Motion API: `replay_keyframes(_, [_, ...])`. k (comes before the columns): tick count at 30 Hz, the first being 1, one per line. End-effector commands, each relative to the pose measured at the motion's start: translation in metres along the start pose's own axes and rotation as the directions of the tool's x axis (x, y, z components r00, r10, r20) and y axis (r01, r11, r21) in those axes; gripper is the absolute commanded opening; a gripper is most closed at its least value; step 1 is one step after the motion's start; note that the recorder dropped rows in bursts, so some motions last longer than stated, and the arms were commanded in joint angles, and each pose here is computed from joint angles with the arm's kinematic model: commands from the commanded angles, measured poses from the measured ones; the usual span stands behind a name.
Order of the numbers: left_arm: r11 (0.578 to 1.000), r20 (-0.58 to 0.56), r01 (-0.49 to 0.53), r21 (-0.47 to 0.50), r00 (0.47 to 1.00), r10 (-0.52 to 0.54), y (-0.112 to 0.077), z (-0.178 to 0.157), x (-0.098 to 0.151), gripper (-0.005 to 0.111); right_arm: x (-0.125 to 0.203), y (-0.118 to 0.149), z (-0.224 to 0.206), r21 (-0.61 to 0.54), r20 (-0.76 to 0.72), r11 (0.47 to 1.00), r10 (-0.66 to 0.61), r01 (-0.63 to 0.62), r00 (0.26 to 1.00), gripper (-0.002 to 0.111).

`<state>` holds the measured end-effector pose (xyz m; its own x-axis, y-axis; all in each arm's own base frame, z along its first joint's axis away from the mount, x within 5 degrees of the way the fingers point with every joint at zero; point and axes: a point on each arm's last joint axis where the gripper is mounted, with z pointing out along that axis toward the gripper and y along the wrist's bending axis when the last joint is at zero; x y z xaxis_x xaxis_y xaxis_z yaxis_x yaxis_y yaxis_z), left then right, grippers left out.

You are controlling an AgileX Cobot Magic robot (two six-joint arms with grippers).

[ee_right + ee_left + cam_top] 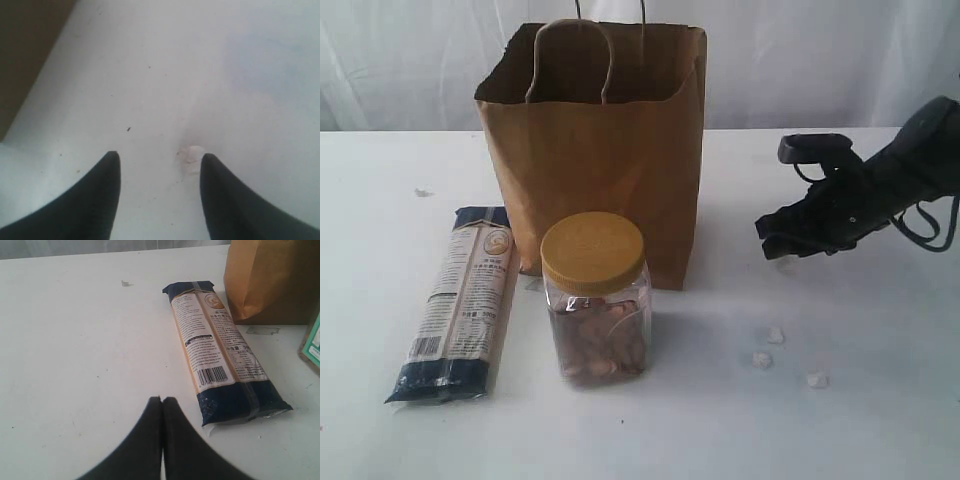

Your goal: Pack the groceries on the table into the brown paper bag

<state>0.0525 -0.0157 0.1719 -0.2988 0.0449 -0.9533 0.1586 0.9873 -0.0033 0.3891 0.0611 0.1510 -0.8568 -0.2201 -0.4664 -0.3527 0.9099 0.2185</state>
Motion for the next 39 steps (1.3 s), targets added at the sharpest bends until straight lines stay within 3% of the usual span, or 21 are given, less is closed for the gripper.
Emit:
replay_keyframes(1, [1.000, 0.001, 0.010, 0.000, 1.000, -0.010, 0.000, 0.000, 0.001, 0.000, -0.002, -0.006, 0.006, 0.033, 0.011, 0.999, -0.020, 0.019, 1.000, 0.047])
replay_keyframes(9, [1.000, 0.001, 0.010, 0.000, 1.000, -0.010, 0.000, 0.000, 0.001, 0.000, 0.002, -0.008, 0.014, 0.034, -0.003, 0.999, -0.012, 0.012, 1.000, 0.040])
replay_keyframes(19, [1.000, 0.001, 0.010, 0.000, 1.000, -0.010, 0.000, 0.000, 0.001, 0.000, 0.008, -0.002, 0.014, -0.022, -0.069, 1.000, 0.007, -0.009, 0.998, 0.000])
replay_keyframes(25, [1.000, 0.001, 0.010, 0.000, 1.000, -0.010, 0.000, 0.000, 0.001, 0.000, 0.016, 0.004, 0.009, -0.080, -0.166, 0.997, -0.021, 0.007, 0.986, 0.000])
replay_keyframes(29, [1.000, 0.001, 0.010, 0.000, 1.000, -0.010, 0.000, 0.000, 0.001, 0.000, 0.013, 0.004, -0.010, -0.026, -0.163, 0.998, -0.069, 0.066, 0.984, 0.000])
replay_keyframes(34, [1.000, 0.001, 0.010, 0.000, 1.000, -0.010, 0.000, 0.000, 0.001, 0.000, -0.002, 0.007, -0.034, 0.043, -0.051, 0.993, -0.105, 0.107, 0.993, 0.000])
replay_keyframes(38, [1.000, 0.001, 0.010, 0.000, 1.000, -0.010, 0.000, 0.000, 0.001, 0.000, -0.004, 0.009, -0.025, 0.054, -0.061, 0.980, -0.190, 0.193, 0.980, 0.002])
replay_keyframes(39, [1.000, 0.001, 0.010, 0.000, 1.000, -0.010, 0.000, 0.000, 0.001, 0.000, -0.006, 0.009, -0.018, 0.049, -0.083, 0.975, -0.214, 0.219, 0.973, 0.008])
